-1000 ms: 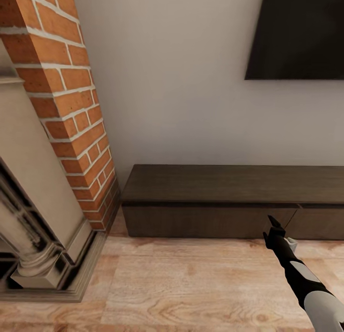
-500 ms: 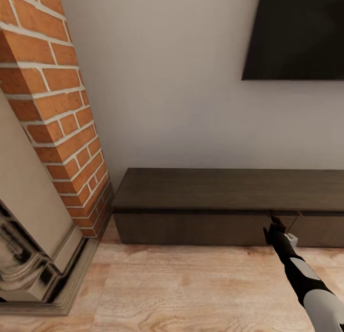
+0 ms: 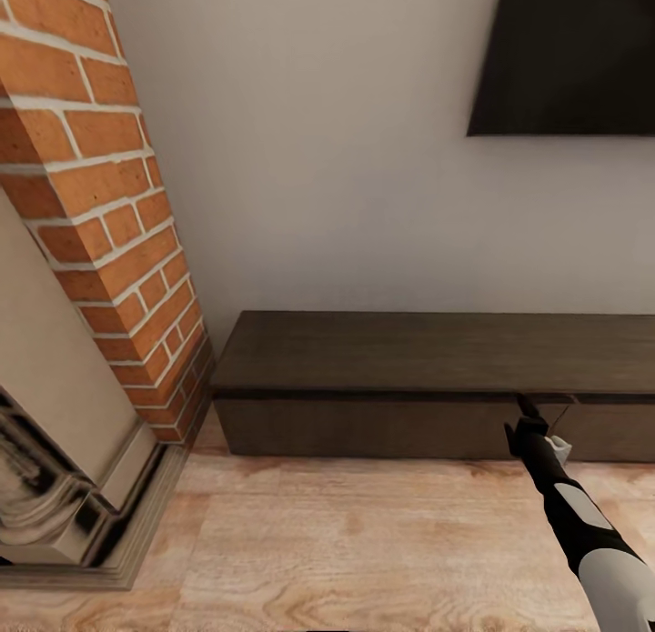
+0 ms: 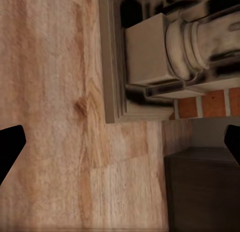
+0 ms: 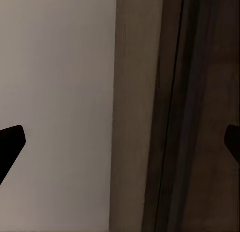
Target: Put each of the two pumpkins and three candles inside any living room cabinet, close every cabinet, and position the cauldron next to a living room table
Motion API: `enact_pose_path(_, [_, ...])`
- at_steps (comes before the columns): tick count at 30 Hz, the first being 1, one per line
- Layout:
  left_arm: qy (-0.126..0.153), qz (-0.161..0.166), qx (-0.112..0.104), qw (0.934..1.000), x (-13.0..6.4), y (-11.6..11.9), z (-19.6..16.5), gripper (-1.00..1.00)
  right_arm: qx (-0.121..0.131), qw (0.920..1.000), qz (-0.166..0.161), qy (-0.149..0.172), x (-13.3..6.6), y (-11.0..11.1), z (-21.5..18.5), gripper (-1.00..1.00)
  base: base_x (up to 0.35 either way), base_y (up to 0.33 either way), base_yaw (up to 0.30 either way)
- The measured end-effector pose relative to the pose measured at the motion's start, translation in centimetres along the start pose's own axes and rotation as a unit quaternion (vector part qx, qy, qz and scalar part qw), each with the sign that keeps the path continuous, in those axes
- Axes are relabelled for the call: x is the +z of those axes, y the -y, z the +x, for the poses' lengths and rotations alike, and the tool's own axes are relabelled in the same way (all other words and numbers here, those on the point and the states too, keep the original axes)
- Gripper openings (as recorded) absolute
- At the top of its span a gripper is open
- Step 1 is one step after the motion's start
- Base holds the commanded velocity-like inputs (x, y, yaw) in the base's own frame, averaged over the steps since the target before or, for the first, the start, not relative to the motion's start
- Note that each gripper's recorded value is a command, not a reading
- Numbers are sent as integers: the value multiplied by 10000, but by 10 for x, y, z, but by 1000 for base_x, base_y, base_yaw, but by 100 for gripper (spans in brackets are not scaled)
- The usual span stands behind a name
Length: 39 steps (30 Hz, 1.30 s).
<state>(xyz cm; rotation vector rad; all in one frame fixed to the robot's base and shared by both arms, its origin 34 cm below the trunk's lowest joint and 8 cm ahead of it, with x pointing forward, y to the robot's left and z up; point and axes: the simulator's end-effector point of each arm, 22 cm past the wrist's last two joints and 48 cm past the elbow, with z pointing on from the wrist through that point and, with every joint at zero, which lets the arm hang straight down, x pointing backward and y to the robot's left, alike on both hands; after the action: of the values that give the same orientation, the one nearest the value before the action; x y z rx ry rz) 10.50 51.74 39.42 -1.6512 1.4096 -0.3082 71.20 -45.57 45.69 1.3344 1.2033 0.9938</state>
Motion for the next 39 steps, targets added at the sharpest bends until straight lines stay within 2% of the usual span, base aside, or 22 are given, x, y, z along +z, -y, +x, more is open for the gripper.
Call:
enact_pose_path(14, [-21, -226, 132, 9997, -3, -5, 0, 100, -4, 9998, 195, 51, 0, 36, -1, 100, 0, 0, 0])
enact_pose_path(17, [-27, -270, 157, 9995, -4, -5, -1, 100, -4, 9999, 72, 80, 0, 35, -4, 100, 0, 0, 0])
enact_pose_path(20, [-37, -262, 189, 9995, -4, -4, -1, 100, 52, 9992, -264, 281, -1, 25, -18, 100, 0, 0, 0])
enact_pose_path(24, [-41, -277, 209, 9994, -5, -4, -1, 100, 61, 9987, -345, 361, -2, 26, -22, 100, 0, 0, 0])
enact_pose_path(35, [-51, -238, 203, 9995, -5, -3, 0, 100, 39, 9957, -822, 429, -4, 3, -27, 100, 0, 0, 0])
enact_pose_path(39, [-60, -266, 243, 9993, -5, -2, 0, 100, 21, 9958, -807, 423, -4, 11, -27, 100, 0, 0, 0])
